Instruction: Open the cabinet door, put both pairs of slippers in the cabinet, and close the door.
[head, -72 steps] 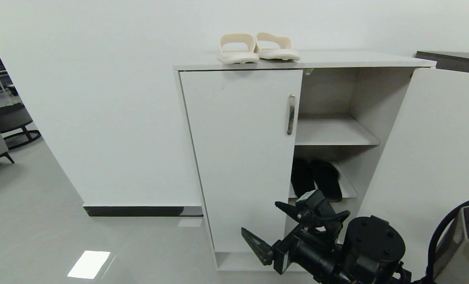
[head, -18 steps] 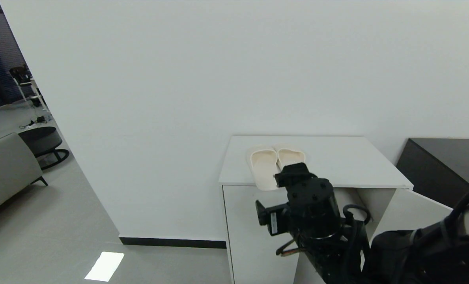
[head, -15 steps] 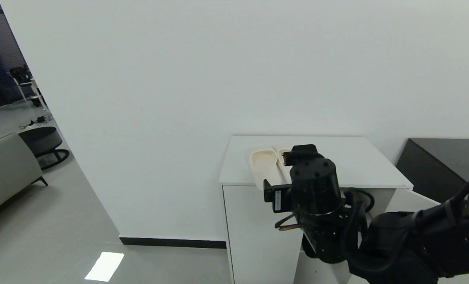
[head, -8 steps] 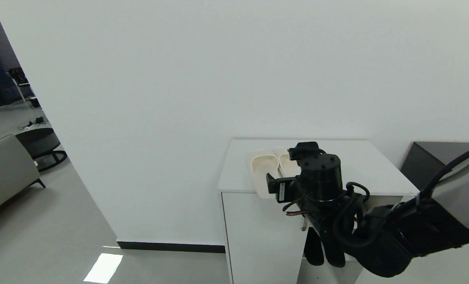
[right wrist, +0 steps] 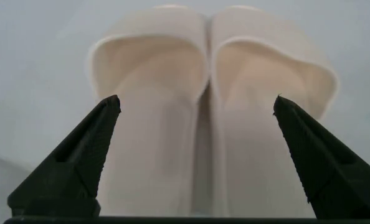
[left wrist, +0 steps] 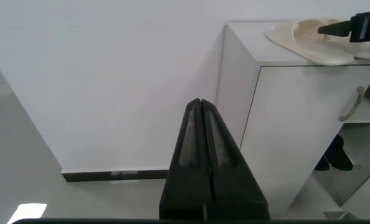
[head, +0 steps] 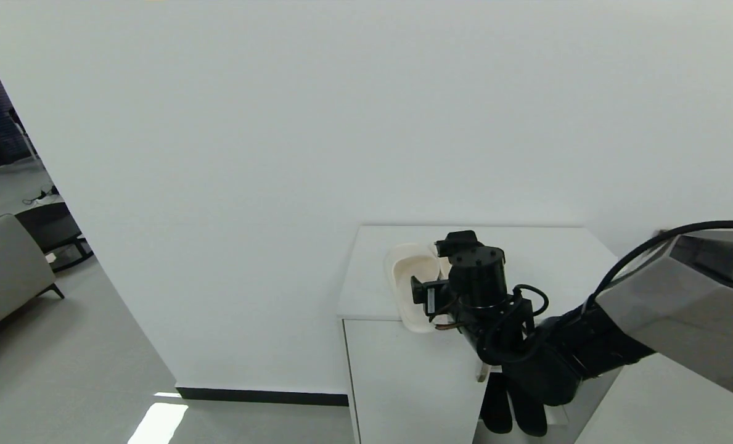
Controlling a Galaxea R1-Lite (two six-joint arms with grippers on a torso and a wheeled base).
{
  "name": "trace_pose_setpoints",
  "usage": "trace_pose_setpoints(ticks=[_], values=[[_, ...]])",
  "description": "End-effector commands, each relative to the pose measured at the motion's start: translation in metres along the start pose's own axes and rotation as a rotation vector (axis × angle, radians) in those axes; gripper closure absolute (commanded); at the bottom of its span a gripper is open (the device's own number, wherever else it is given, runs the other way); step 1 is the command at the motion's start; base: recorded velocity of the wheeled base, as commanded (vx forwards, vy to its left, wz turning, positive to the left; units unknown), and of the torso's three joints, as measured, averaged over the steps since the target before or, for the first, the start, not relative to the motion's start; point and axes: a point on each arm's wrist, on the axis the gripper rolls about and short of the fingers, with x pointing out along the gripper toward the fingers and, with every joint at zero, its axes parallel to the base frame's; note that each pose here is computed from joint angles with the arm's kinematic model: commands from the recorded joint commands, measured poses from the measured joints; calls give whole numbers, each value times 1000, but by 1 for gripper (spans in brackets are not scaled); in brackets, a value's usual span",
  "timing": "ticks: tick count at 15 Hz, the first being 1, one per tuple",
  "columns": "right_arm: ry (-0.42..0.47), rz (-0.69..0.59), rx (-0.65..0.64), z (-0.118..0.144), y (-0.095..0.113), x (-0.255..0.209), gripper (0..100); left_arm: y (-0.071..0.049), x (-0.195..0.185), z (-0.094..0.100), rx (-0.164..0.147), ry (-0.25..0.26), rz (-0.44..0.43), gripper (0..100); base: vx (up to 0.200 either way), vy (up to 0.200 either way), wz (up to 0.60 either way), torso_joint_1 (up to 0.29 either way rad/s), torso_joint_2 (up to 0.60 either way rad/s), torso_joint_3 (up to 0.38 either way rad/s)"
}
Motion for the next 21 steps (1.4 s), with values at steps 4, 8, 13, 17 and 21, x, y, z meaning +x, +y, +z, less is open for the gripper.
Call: trace_pose_setpoints(ticks=[4, 8, 13, 17, 21], values=[[2, -26, -11, -12, -5, 46, 0, 0, 0, 0, -1, 1, -1, 100, 0, 0, 0, 0, 0, 0], [0, -54, -11, -6, -10, 64, 0, 0, 0, 0, -1, 1, 1, 100, 0, 0, 0, 0, 0, 0], [-11, -47, -10, 0, -7, 71, 100, 0, 0, 0, -3, 1, 1, 100, 0, 0, 0, 0, 0, 0], [-15, -27, -7, 4, -6, 72, 100, 0, 0, 0, -3, 1, -1, 100, 0, 0, 0, 0, 0, 0], [-16, -23, -4, 7, -4, 72, 100, 0, 0, 0, -3, 1, 1, 100, 0, 0, 0, 0, 0, 0]])
